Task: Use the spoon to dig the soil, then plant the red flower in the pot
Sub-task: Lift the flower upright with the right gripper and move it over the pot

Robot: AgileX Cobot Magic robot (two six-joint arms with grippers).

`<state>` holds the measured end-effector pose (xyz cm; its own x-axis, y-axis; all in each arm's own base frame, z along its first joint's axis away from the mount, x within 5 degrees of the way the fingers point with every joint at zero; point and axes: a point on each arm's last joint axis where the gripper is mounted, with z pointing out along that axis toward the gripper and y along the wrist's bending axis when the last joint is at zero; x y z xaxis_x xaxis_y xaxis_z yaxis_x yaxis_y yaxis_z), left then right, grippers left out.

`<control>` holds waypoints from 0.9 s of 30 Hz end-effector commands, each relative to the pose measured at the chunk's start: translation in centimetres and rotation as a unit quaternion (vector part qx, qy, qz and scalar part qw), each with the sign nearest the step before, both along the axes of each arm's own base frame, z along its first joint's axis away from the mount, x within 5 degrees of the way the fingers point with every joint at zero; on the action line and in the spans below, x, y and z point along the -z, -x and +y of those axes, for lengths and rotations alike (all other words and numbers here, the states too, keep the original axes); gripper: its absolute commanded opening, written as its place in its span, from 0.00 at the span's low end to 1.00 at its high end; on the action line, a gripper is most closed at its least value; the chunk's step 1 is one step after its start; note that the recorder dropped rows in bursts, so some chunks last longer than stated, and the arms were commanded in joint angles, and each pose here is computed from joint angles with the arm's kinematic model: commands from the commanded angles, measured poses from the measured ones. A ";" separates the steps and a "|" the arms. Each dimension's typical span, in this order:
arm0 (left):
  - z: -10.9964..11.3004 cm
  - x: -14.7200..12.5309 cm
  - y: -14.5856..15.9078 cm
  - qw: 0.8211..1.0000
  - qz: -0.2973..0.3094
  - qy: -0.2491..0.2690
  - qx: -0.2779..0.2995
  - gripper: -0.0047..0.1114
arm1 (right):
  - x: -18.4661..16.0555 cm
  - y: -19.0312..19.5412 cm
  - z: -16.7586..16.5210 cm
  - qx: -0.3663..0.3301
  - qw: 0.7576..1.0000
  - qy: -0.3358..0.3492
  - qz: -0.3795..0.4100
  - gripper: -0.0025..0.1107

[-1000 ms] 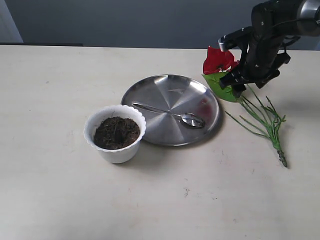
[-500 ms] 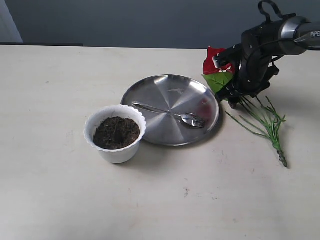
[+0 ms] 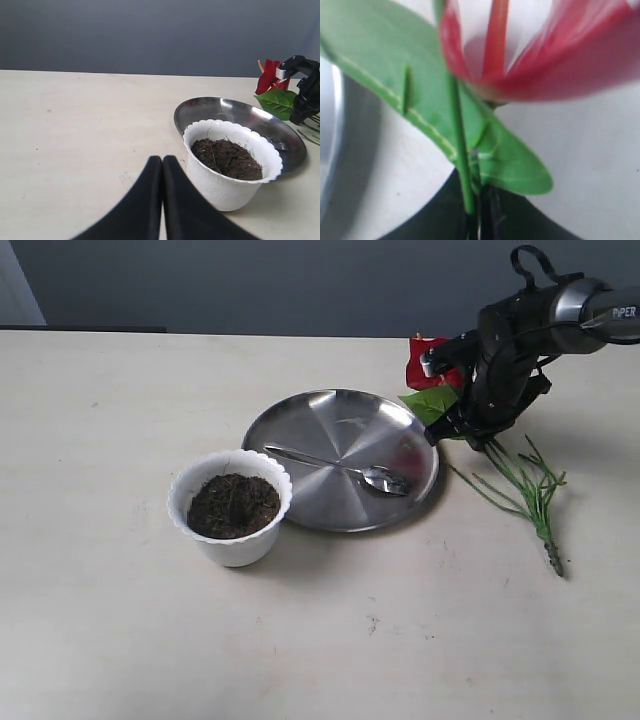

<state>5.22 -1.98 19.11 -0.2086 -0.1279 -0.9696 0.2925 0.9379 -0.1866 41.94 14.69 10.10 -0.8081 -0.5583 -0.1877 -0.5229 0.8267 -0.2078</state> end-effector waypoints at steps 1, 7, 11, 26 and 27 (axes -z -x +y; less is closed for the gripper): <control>0.0 -0.1 0.0 1.000 -0.005 0.003 0.004 0.04 | -1.9 0.4 -0.6 0.005 1.000 0.002 -0.001 0.02; 0.0 -0.1 0.0 1.000 -0.005 0.003 0.004 0.04 | -10.1 0.6 -0.4 0.007 0.992 -0.059 -0.114 0.02; 0.0 -0.1 0.0 1.000 -0.005 0.003 0.004 0.04 | -15.7 1.6 -0.2 0.018 0.974 -0.127 -0.186 0.02; 0.0 -0.1 0.0 1.000 -0.005 0.003 0.004 0.04 | -21.6 9.9 10.4 -0.152 0.846 -0.321 -0.397 0.02; 0.0 -0.1 0.0 1.000 -0.005 0.003 0.004 0.04 | -21.4 10.5 10.9 -0.157 0.839 -0.326 -0.407 0.02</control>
<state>5.22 -1.98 19.11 -0.2086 -0.1279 -0.9696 0.2925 0.9379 -0.1866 33.02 24.26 31.49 -0.2008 -0.3273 -0.9233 -0.6442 0.7542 -0.1273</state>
